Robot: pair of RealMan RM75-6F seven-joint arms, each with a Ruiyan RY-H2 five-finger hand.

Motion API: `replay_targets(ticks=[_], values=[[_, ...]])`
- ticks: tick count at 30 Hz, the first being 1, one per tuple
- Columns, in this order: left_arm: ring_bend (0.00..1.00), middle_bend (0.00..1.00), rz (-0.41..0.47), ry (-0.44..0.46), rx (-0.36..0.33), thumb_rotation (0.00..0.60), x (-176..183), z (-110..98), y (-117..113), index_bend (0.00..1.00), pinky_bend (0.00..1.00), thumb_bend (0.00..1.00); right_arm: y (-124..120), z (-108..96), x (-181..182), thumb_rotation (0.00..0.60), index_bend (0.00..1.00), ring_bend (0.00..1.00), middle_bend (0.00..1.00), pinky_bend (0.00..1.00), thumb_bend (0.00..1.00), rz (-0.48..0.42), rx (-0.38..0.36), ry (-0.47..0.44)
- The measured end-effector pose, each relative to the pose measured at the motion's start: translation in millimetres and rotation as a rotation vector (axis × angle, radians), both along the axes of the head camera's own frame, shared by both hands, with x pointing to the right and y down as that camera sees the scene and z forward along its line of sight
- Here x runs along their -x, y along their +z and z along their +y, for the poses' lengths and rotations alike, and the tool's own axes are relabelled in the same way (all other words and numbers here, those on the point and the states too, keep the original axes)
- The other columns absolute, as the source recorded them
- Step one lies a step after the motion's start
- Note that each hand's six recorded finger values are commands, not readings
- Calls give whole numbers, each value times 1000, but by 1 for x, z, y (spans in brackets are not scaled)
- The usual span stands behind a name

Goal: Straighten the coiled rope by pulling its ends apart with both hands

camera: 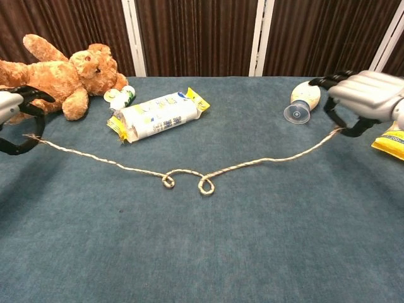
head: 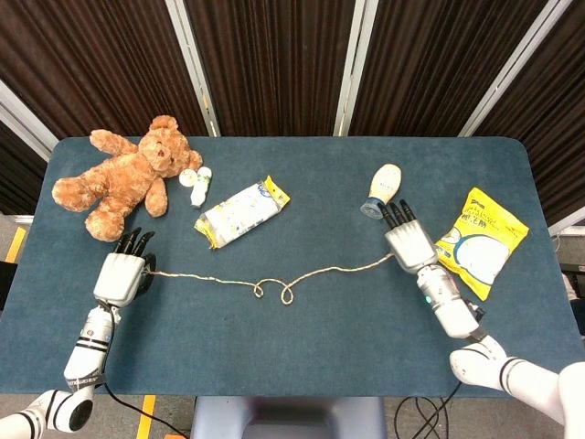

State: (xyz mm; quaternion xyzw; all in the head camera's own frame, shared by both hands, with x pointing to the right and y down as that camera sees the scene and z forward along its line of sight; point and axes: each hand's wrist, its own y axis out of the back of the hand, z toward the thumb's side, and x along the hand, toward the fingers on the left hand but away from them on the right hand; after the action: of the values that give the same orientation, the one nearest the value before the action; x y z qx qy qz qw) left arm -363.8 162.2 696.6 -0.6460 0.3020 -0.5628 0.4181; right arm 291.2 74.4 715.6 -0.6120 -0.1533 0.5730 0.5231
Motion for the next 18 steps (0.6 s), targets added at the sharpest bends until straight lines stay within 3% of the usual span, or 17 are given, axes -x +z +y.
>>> replay_targets(ticks=[7,18], values=[[0,115,-10,-40,20,600,27,8,-1,638,139,485,-9,-7,-57,600,830,0,110,0,667,45,-13,104],[0,117,-26,-65,48,600,50,17,6,638,139,485,-7,-3,-117,600,830,0,118,0,667,115,-6,202]])
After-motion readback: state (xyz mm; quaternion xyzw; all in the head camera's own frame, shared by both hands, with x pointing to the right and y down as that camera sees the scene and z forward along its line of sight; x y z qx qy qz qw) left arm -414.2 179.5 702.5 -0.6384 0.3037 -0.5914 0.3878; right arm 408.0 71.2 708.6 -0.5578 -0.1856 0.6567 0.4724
